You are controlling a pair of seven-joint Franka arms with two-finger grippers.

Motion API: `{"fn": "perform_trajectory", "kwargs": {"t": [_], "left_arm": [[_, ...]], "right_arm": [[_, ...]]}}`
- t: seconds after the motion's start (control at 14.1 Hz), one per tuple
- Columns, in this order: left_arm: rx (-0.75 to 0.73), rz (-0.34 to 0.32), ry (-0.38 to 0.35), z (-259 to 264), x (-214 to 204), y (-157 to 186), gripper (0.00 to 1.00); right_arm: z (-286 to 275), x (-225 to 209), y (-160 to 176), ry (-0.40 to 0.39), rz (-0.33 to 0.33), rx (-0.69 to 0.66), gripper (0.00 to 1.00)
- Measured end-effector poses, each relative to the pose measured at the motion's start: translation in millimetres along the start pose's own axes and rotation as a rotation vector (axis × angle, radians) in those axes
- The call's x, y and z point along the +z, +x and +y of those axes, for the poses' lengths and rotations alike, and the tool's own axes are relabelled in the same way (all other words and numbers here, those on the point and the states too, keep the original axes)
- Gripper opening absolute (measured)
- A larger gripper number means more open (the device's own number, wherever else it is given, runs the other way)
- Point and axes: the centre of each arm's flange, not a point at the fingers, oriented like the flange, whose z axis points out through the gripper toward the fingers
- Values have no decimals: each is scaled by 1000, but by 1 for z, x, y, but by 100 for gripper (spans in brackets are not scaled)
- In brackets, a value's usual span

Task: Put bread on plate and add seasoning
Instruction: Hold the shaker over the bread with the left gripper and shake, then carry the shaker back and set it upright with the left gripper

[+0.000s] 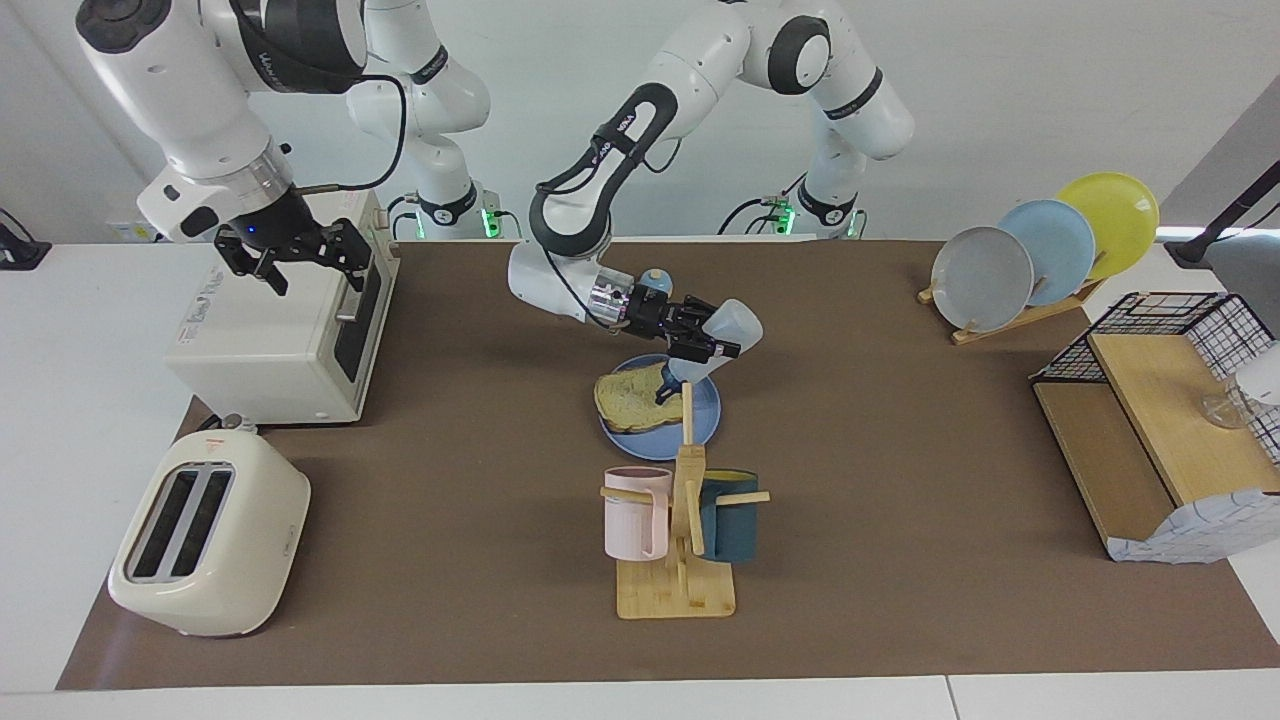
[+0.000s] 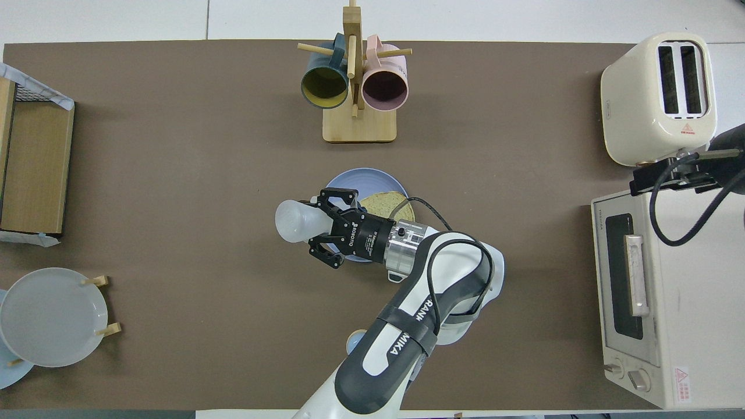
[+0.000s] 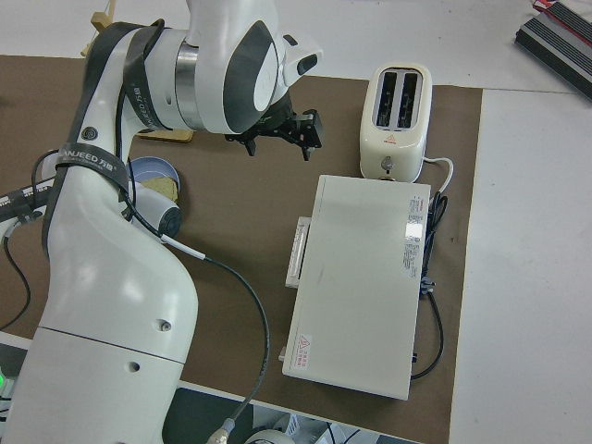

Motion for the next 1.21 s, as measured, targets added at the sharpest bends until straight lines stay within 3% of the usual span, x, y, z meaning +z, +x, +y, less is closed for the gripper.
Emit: {"fn": "perform_trajectory", "kwargs": {"t": [0.36, 0.78, 1.0, 1.21], "left_arm": [[-157, 169, -213, -63, 54, -91, 47], [-555, 539, -500, -124, 155, -213, 47], [-804, 712, -605, -138, 198, -235, 47], [-1075, 837, -657, -140, 229, -221, 47]], "right_arm": [[0, 0, 0, 0, 0, 0, 100], [0, 0, 0, 0, 0, 0, 100], [0, 0, 0, 0, 0, 0, 100], [0, 0, 0, 0, 0, 0, 100]]}}
